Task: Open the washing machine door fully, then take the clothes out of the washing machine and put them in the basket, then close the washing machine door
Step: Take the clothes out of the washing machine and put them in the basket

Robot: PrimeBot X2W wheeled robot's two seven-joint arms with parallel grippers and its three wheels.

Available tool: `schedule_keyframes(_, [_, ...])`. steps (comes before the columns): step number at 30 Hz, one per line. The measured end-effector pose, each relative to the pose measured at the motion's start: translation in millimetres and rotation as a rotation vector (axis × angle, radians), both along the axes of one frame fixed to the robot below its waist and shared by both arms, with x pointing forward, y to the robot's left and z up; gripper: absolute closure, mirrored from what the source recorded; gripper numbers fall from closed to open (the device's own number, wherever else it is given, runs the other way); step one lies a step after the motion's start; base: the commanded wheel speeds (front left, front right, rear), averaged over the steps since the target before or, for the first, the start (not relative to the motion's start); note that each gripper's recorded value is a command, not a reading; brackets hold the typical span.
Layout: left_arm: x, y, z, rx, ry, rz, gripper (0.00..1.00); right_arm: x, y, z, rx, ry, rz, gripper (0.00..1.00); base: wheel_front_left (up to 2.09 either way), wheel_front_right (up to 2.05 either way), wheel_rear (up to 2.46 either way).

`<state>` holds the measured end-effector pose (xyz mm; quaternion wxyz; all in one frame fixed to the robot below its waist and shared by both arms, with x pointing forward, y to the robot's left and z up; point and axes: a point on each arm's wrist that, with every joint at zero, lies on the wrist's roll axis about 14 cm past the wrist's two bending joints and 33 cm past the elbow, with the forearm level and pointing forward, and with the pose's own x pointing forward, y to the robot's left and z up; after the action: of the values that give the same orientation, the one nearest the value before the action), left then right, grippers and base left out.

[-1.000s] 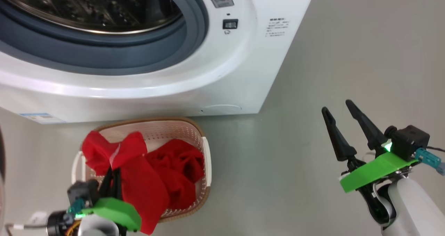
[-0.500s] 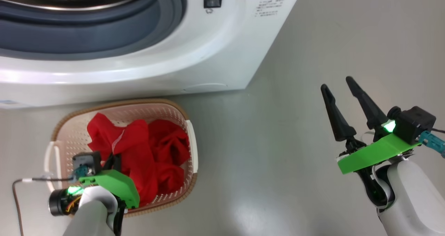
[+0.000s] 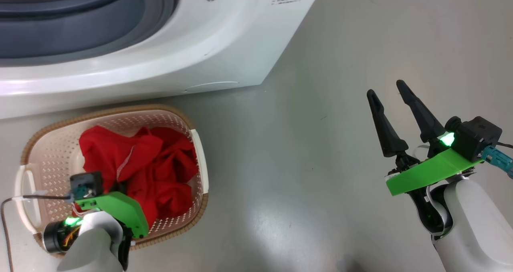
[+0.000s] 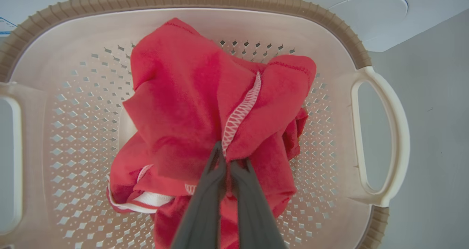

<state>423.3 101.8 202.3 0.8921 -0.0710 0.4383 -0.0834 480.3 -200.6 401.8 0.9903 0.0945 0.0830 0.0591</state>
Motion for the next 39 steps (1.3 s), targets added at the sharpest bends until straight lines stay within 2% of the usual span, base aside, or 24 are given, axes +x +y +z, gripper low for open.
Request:
schedule_keyframes(2, [0.7, 1.2, 0.1, -0.002, 0.002, 0.010, 0.39, -0.6, -1.1, 0.2, -0.002, 0.001, -0.003, 0.00, 0.00, 0.00, 0.00])
schedule_keyframes(3, [1.4, 1.8, 1.0, -0.003, 0.000, 0.016, 0.08, -0.7, -1.0, 0.6, -0.002, 0.000, -0.003, 0.00, 0.00, 0.00, 0.00])
schedule_keyframes(4, [2.0, 2.4, 2.3, -0.004, -0.002, 0.021, 0.00, -0.8, -0.9, 1.1, -0.001, 0.000, -0.002, 0.00, 0.00, 0.00, 0.00])
schedule_keyframes(12, [8.6, 12.0, 21.9, -0.016, -0.043, 0.069, 0.00, -0.6, 5.9, 11.8, 0.008, -0.022, 0.012, 0.00, 0.00, 0.00, 0.00])
schedule_keyframes(24, [21.6, 29.5, 73.0, -0.048, -0.216, 0.139, 0.00, -8.3, 13.0, 36.1, 0.011, -0.066, 0.031, 0.00, 0.00, 0.00, 0.00])
schedule_keyframes(29, [32.7, 40.0, 111.6, -0.059, -0.345, 0.174, 0.00, -17.2, 15.1, 48.9, 0.009, -0.086, 0.039, 0.00, 0.00, 0.00, 0.00])
schedule_keyframes(39, [30.1, 56.6, 172.6, -0.070, -0.543, 0.211, 0.00, -40.3, 11.8, 69.9, 0.006, -0.122, 0.030, 0.00, 0.00, 0.00, 0.00])
